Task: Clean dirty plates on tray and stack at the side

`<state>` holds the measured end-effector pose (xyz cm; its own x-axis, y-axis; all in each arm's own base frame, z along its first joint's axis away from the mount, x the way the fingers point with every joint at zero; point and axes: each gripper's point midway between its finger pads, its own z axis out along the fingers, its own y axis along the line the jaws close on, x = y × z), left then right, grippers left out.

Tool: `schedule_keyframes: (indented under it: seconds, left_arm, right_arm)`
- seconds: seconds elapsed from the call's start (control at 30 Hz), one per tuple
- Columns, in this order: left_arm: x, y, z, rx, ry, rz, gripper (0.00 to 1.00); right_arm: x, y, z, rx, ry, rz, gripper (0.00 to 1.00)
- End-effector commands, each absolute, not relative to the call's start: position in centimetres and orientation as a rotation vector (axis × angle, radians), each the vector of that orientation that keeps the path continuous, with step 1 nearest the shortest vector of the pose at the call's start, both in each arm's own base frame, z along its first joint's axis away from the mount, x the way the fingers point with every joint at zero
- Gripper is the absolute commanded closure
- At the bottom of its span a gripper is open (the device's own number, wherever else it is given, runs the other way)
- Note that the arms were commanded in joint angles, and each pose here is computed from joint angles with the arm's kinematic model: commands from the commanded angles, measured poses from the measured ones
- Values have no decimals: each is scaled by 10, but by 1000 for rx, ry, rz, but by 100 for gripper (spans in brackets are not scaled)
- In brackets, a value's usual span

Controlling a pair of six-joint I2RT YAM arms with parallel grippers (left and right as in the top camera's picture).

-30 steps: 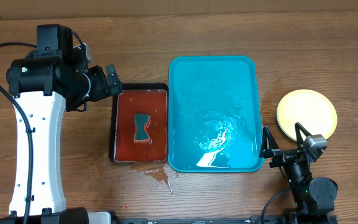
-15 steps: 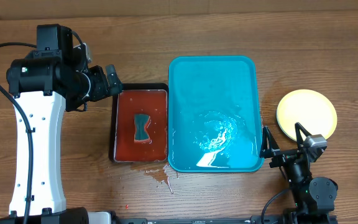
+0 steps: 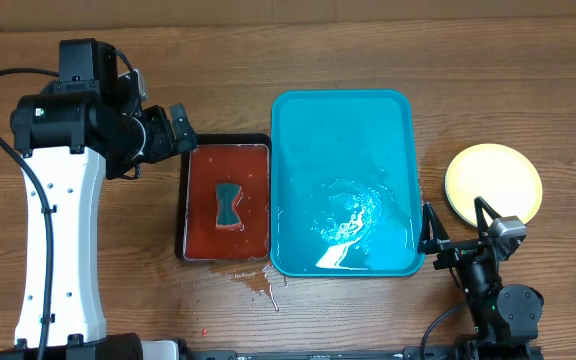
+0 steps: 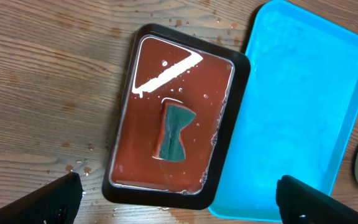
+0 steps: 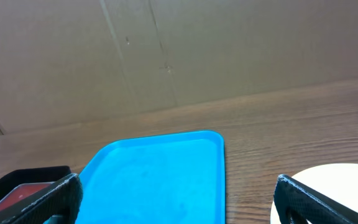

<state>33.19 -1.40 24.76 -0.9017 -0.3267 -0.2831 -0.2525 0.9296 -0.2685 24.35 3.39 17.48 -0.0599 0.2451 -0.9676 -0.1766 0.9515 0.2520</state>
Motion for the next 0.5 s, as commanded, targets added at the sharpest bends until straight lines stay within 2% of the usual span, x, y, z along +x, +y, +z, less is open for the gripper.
schedule_keyframes:
  seconds: [0.0,0.47]
  left_arm:
    - [333,-15,254,-395,2745,-330,0]
    - [333,-15,254,-396,2745,-330,0]
  right_arm:
    - [244,32,173,63,1591,335,0]
    - [244,32,173,63,1589,336,0]
